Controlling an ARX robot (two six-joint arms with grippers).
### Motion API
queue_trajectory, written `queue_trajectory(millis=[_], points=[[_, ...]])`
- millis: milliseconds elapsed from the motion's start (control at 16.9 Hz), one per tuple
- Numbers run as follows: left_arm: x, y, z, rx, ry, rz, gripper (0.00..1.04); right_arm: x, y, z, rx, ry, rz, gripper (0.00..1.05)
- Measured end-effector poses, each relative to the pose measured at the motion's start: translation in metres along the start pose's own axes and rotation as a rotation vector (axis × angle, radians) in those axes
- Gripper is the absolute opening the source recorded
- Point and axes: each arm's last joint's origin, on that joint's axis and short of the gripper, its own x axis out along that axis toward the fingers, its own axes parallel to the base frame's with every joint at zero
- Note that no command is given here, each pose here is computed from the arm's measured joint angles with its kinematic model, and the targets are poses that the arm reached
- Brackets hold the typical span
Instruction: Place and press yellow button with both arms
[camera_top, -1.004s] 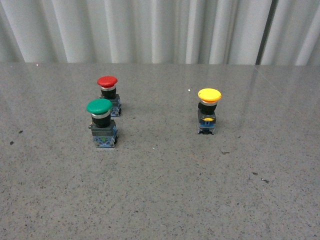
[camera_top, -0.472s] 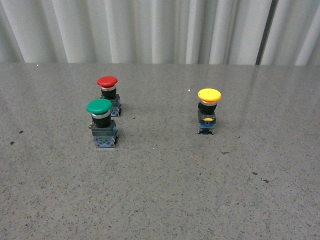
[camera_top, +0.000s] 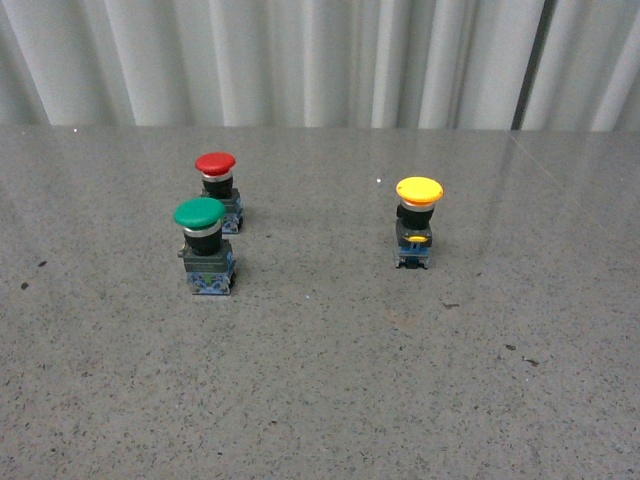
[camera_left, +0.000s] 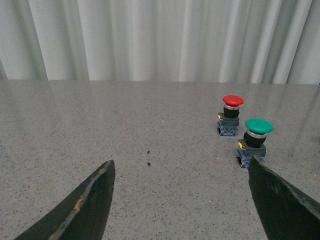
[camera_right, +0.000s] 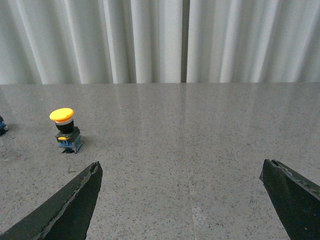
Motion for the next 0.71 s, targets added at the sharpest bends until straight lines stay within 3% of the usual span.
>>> queue_trajectory(millis=[118, 177, 295, 472, 590, 708], points=[[0.0, 0.0, 0.0, 0.001, 0.0, 0.0, 1.0, 0.001, 0.0, 0.002, 0.022, -0.026, 0.036, 0.98], [0.0, 0.0, 0.0, 0.0, -0.001, -0.002, 0.97, 0.004, -0.001, 0.015, 0.075, -0.136, 0.159, 0.98], [0.0, 0.0, 0.0, 0.0, 0.0, 0.0, 0.98, 0.025, 0.011, 0.031, 0.138, -0.137, 0.368, 0.98], [0.0, 0.0, 0.0, 0.0, 0.0, -0.001, 0.98, 0.077, 0.037, 0.079, 0.13, -0.242, 0.434, 0.98], [0.0, 0.0, 0.0, 0.0, 0.0, 0.0, 0.98, 0.123, 0.067, 0.082, 0.127, -0.148, 0.468, 0.98], [0.0, 0.0, 0.0, 0.0, 0.0, 0.0, 0.98, 0.162, 0.101, 0.066, 0.091, -0.01, 0.486, 0.98]])
